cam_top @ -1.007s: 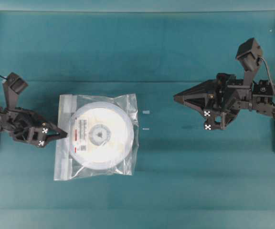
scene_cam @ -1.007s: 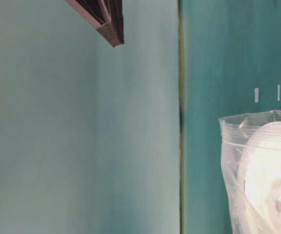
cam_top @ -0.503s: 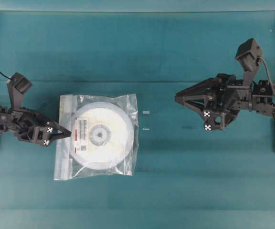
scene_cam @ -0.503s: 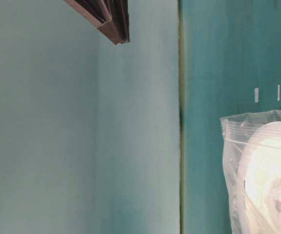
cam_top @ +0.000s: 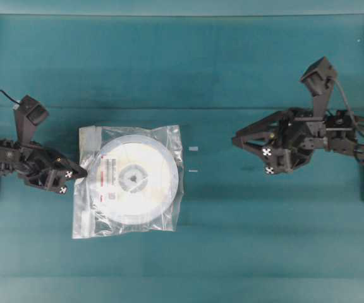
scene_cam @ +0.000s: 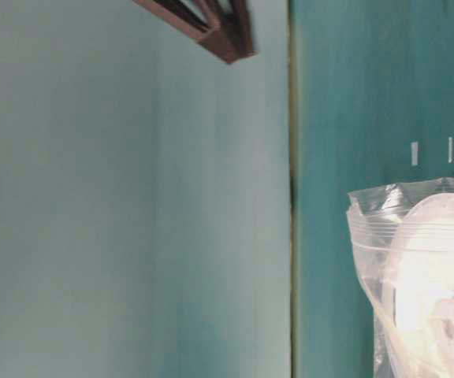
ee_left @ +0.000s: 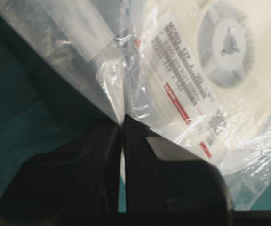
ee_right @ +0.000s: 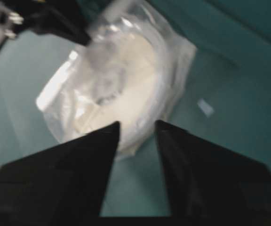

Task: Take out the reel from the clear zip bag.
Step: 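Reach the right gripper into the bag opening toward the white reel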

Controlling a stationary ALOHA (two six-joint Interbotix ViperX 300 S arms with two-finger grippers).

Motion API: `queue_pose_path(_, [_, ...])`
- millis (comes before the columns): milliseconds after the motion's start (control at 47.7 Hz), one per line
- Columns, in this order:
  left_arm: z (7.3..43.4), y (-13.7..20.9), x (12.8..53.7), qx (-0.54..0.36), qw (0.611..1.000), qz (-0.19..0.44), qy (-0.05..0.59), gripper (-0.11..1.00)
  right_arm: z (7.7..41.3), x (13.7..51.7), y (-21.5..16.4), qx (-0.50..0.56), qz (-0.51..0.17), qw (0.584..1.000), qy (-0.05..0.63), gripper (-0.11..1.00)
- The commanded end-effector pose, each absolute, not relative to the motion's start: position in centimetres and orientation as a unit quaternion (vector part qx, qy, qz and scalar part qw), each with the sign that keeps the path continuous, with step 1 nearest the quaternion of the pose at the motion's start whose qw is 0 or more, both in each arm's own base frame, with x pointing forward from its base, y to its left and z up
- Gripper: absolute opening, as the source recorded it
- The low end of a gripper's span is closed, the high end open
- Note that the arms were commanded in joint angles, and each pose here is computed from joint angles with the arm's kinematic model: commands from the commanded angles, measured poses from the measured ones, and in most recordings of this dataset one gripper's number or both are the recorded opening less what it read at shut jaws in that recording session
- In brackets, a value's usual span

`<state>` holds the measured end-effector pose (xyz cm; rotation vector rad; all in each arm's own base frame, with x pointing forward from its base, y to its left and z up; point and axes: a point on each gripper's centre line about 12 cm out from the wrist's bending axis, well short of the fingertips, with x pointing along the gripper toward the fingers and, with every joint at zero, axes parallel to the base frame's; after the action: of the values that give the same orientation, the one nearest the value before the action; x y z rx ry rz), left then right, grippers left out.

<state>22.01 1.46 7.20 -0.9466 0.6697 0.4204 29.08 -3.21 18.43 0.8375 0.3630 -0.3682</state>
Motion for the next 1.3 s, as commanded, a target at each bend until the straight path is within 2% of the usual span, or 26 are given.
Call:
queue_pose_path(0, [7.3, 1.7, 22.5, -0.441, 0.818, 0.199, 0.312, 0.00, 18.1, 29.7, -3.3, 0.426, -0.188, 0.867, 0.176, 0.66])
queue_pose_path(84, [7.3, 1.7, 22.5, -0.440, 0.817, 0.199, 0.314, 0.00, 17.5, 30.7, -3.1, 0.427, -0.190, 0.864, 0.187, 0.82])
queue_pose_path(189, [7.3, 1.7, 22.5, -0.440, 0.818, 0.199, 0.313, 0.00, 16.7, 32.5, -3.0, 0.425, -0.192, 0.862, 0.200, 0.89])
queue_pose_path(399, [7.3, 1.7, 22.5, -0.440, 0.818, 0.199, 0.313, 0.00, 13.9, 36.2, -2.7, 0.425, -0.204, 0.850, 0.235, 0.89])
queue_pose_path(629, [7.3, 1.7, 22.5, -0.439, 0.818, 0.199, 0.314, 0.00, 11.3, 38.3, -2.0, 0.440, -0.213, 0.830, 0.268, 0.88])
queue_pose_path(1280, [7.4, 1.8, 22.8, -0.440, 0.819, 0.198, 0.311, 0.00, 10.4, 41.4, -1.6, 0.446, -0.210, 0.829, 0.264, 0.88])
